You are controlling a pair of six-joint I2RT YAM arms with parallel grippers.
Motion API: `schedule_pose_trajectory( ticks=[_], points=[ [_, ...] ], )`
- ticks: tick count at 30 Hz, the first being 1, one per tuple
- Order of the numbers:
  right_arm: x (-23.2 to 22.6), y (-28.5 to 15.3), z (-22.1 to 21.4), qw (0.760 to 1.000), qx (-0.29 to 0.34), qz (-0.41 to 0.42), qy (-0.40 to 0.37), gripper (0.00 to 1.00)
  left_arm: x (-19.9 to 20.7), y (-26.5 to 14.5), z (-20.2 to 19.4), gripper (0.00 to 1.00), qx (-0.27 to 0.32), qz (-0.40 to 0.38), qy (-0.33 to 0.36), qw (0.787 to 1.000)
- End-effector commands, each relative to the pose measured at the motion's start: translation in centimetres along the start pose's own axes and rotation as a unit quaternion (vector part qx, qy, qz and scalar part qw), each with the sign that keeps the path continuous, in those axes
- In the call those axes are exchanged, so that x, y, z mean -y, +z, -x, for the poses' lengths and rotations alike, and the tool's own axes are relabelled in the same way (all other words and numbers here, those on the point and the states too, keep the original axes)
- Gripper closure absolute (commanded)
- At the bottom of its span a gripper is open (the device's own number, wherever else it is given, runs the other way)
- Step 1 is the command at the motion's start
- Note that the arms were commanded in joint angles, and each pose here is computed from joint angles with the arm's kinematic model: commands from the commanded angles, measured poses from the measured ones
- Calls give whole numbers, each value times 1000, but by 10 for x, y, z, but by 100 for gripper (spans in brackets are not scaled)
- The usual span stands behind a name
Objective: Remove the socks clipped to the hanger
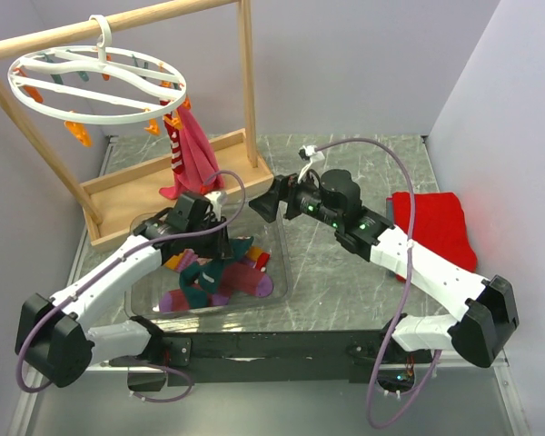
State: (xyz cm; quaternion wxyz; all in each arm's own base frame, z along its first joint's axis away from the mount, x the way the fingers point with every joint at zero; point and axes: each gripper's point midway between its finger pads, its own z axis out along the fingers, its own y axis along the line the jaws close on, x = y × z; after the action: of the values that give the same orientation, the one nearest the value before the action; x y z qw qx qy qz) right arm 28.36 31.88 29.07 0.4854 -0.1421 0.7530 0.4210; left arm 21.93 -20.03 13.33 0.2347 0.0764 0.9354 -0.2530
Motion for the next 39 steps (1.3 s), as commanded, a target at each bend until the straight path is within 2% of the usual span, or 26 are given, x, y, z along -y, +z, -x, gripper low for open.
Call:
schedule_pose_trajectory(
  ticks=[1, 2, 5, 8, 10, 11, 13, 14, 17, 18, 19, 20, 21, 23, 25, 26, 27, 29, 30, 31, 32, 33, 34, 35, 37, 39],
  points=[
    [-9, -8, 7, 999, 25, 30, -16, 0, -20, -13, 10, 66, 26, 74, -16, 997],
    [-8, -9, 6, 999, 25, 30, -19, 0, -28, -13, 10, 60, 28, 96, -25, 995],
    [-8, -12, 0, 999, 20, 34, -27, 0, -43, -6, 2, 56, 13, 139, -57, 989],
    [-5, -17, -5, 999, 20, 34, -33, 0, -69, -12, -4, 57, 16, 218, -100, 971],
    [-7, -18, -6, 998, 20, 40, -33, 0, -79, -26, 5, 50, 54, 251, -113, 960],
    [-8, -17, -8, 998, 17, 44, -32, 0, -80, -33, 6, 44, 66, 259, -125, 956],
    [-12, -16, -9, 998, 11, 55, -33, 0, -80, -53, 15, 42, 111, 263, -138, 948],
    [-11, -14, -11, 998, 6, 54, -31, 0, -79, -61, 17, 33, 125, 261, -154, 945],
    [-10, -7, -14, 998, -2, 54, -27, 0, -59, -85, 26, 16, 177, 200, -173, 948],
    [-10, -4, -9, 998, 4, 54, -26, 0, -46, -101, 35, 13, 216, 158, -175, 948],
    [-10, 0, -9, 998, 6, 54, -26, 0, -34, -107, 36, 11, 223, 121, -174, 951],
    [-5, 9, -13, 998, 3, 51, -25, 0, -28, -114, 39, 9, 240, 98, -172, 950],
    [-10, 16, -3, 997, 25, 62, -33, 0, -17, -134, 45, 9, 277, 62, -169, 944],
    [3, 41, -10, 997, 24, 53, -41, 0, -15, -157, 50, 11, 321, 45, -179, 929],
    [2, 64, 9, 996, 47, 51, -60, 0, -15, -191, 52, 12, 382, 20, -195, 903],
    [20, 89, -7, 997, 26, 34, -71, 0, -18, -203, 54, 13, 409, 15, -205, 889],
    [10, 103, 17, 994, 48, 43, -83, 0, -15, -224, 53, 14, 445, -14, -204, 872],
    [15, 139, 26, 992, 58, 44, -104, 0, -5, -252, 55, 15, 498, -67, -189, 843],
    [18, 151, 30, 991, 63, 41, -111, 0, -1, -259, 55, 15, 509, -81, -179, 838],
    [31, 175, 12, 992, 46, 34, -112, 0, 3, -267, 56, 15, 522, -93, -169, 831],
    [22, 187, 37, 990, 70, 43, -116, 0, 2, -273, 55, 14, 530, -92, -157, 828],
    [25, 199, 40, 989, 73, 40, -118, 0, 1, -277, 55, 14, 534, -86, -153, 827],
    [41, 220, 22, 991, 57, 29, -119, 0, 1, -284, 55, 14, 539, -82, -151, 825],
    [31, 229, 44, 988, 81, 38, -127, 0, -3, -284, 54, 14, 537, -67, -149, 828],
    [47, 255, 26, 988, 74, 33, -132, 0, -3, -295, 55, 14, 546, -64, -144, 823],
    [42, 268, 41, 983, 105, 43, -143, 0, -3, -302, 55, 14, 556, -62, -135, 818]
  ],
)
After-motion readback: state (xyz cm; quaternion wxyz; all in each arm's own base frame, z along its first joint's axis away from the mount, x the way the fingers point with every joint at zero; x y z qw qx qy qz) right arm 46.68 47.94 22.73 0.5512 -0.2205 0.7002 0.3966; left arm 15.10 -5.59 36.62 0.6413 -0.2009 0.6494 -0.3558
